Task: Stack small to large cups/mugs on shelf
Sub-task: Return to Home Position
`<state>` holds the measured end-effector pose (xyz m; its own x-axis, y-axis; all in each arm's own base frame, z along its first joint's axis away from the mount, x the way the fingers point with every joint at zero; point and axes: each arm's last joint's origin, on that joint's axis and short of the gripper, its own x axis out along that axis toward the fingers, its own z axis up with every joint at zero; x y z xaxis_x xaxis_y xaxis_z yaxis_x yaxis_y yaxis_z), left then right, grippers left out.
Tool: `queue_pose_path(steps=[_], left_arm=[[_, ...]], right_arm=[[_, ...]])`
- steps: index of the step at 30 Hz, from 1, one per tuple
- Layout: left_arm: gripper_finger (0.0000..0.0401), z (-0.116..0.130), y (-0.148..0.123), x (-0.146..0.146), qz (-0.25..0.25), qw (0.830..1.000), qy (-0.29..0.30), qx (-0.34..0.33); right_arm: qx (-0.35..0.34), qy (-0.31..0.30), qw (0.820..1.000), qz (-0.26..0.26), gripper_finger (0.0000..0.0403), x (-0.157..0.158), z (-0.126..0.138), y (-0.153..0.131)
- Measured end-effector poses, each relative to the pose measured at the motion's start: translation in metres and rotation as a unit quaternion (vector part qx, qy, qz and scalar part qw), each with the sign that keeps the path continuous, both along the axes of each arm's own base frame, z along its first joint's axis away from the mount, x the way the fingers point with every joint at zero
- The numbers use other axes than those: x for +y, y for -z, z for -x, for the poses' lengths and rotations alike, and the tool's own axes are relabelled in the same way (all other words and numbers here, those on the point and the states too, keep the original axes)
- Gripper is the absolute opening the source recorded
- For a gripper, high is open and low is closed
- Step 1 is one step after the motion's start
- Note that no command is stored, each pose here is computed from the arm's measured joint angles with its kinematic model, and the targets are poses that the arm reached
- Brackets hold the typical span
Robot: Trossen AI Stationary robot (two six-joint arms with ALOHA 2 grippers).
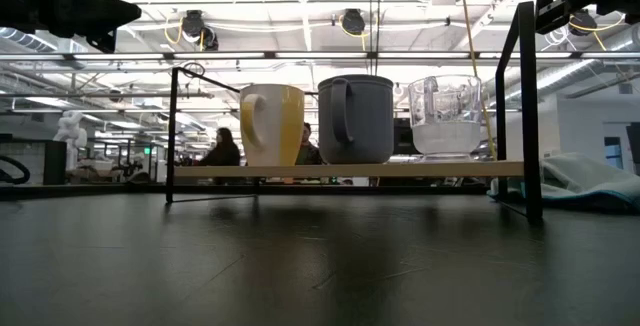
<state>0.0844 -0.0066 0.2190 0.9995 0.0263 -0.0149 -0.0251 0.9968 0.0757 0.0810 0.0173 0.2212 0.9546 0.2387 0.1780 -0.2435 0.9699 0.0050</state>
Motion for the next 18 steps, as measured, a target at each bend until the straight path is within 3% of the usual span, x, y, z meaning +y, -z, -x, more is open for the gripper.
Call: queue_pose_path(steps=[7, 18], left_arm=[[0.0003, 0.0000, 0.0000, 0.0000, 0.000, 1.000, 0.000, 0.000], [0.0035, 0.0000, 0.0000, 0.0000, 0.000, 1.000, 0.000, 0.000]], right_arm=[[0.000, 0.000, 1.000, 0.000, 0.0000, 0.0000, 0.0000, -0.0001], [0.000, 0.000, 1.000, 0.000, 0.0000, 0.0000, 0.0001, -0.0002]])
